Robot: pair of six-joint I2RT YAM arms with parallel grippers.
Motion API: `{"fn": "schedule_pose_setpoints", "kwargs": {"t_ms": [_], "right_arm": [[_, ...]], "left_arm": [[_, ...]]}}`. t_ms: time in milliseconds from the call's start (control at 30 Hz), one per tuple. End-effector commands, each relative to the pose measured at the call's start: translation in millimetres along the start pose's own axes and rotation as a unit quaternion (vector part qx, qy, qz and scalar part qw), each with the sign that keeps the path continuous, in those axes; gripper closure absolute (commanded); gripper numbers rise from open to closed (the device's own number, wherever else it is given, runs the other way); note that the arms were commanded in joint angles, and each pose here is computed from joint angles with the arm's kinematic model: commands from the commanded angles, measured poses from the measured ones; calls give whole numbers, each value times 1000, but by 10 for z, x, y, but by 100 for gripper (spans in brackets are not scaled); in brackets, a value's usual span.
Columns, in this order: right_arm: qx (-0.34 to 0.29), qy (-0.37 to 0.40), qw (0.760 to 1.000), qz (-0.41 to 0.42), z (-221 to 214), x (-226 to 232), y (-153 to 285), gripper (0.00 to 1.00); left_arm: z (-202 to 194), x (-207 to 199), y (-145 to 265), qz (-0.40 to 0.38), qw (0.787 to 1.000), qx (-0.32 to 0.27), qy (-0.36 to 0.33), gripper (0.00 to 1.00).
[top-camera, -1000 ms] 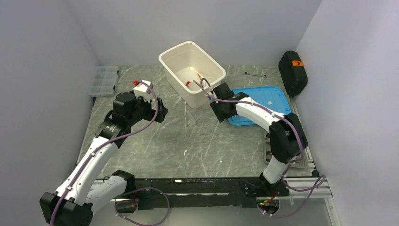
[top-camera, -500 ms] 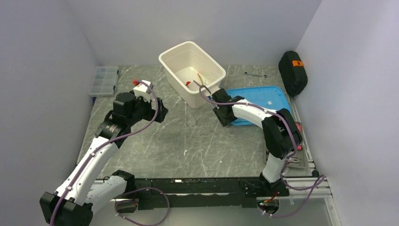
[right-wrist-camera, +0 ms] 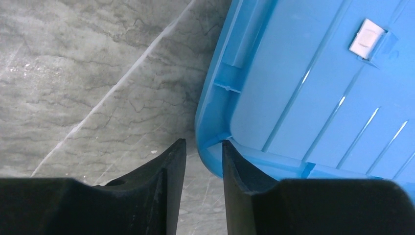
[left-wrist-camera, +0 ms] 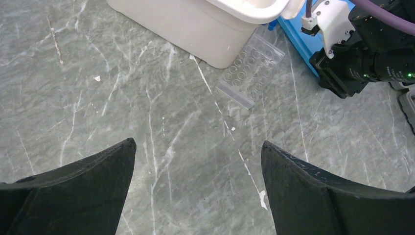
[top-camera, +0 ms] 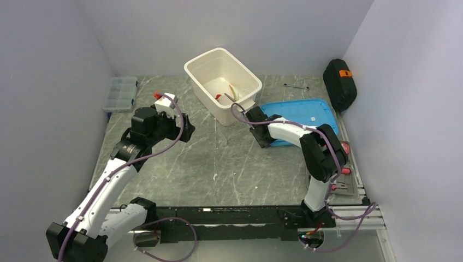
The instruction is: Organize the chemistry lab equipment
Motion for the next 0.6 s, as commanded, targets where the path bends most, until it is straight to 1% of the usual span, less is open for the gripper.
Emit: {"fn": "schedule_pose_setpoints", "kwargs": {"t_ms": [0, 333, 467, 567], "right_arm": [[-21, 2, 999, -26, 39, -12, -42, 68], [-77, 0, 996, -42, 95, -22, 126, 89], [-103, -14, 994, -35, 137, -55, 257, 100], [-125, -30, 991, -35, 180, -100, 383, 100]], "left_arm": [[83, -2, 15, 2, 1000, -19, -4, 1], [83, -1, 19, 3, 1000, -19, -4, 1], [85, -3, 25, 2, 1000, -20, -5, 1], [92, -2, 29, 3, 1000, -21, -4, 1]]}}
Point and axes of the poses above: each gripper's point midway between its finger pads, its own y axis back along the fingers, its own x axis along the line the jaws close on, z = x × y, the point moved 9 cm from there along y, back along the fingers, and after that the axes turned 9 degrees about -y, right-handed, at the moved point
